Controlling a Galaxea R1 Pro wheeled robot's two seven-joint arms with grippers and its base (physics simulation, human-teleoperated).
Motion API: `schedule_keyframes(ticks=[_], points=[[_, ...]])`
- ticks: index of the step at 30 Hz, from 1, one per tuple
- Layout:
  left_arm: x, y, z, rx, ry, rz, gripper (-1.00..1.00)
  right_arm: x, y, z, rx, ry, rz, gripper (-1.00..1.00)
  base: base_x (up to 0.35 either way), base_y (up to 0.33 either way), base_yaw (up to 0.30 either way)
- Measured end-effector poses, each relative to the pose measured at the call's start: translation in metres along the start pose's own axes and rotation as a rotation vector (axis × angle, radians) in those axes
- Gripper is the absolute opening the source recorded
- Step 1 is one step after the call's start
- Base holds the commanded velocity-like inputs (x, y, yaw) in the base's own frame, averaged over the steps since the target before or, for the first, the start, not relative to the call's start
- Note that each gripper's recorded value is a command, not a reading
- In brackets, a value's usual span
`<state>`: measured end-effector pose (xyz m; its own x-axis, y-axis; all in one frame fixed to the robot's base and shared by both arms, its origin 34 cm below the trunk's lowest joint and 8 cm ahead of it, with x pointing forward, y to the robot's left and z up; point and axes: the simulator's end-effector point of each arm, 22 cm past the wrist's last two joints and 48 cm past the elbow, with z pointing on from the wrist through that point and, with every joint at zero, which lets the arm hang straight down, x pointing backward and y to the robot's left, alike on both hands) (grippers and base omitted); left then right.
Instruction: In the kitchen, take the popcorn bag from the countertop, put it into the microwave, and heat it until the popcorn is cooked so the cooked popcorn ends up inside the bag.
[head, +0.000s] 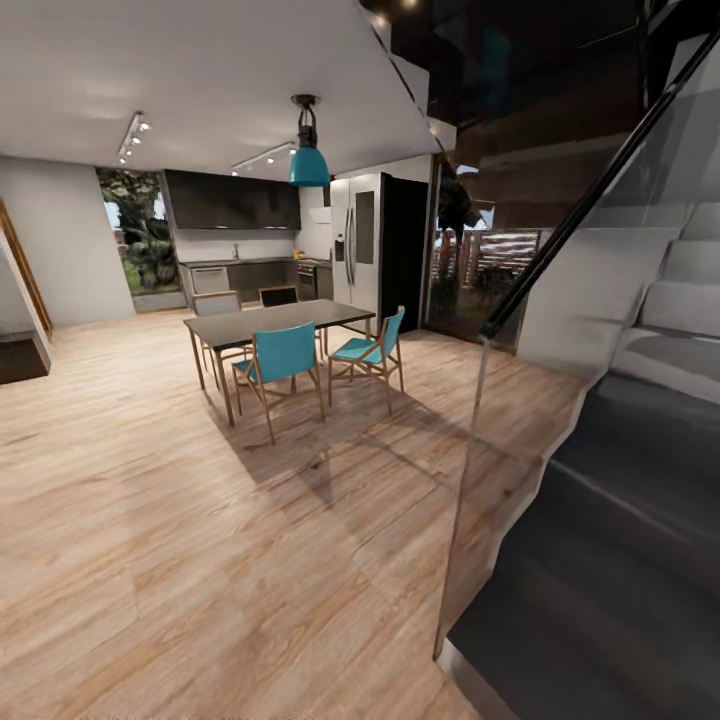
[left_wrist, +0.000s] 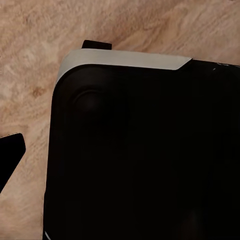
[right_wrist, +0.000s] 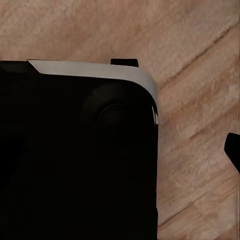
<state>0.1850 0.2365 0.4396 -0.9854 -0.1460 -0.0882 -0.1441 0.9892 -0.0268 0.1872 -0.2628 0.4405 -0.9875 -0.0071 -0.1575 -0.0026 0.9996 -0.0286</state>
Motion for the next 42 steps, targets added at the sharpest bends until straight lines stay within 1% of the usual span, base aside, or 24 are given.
schedule_keyframes(ticks=[21,42], points=[[0.0003,0.0001,0.0,0.0,0.0,0.0,1.0,0.0,-0.003,0.0,0.004,0.0,-0.002,1.0,0.0,0.0,0.274],[-0.0008,0.0013,0.0,-0.002,-0.002,-0.003,1.0,0.0,-0.0011,0.0,0.002,0.0,-0.003,1.0,0.0,0.0,0.274]])
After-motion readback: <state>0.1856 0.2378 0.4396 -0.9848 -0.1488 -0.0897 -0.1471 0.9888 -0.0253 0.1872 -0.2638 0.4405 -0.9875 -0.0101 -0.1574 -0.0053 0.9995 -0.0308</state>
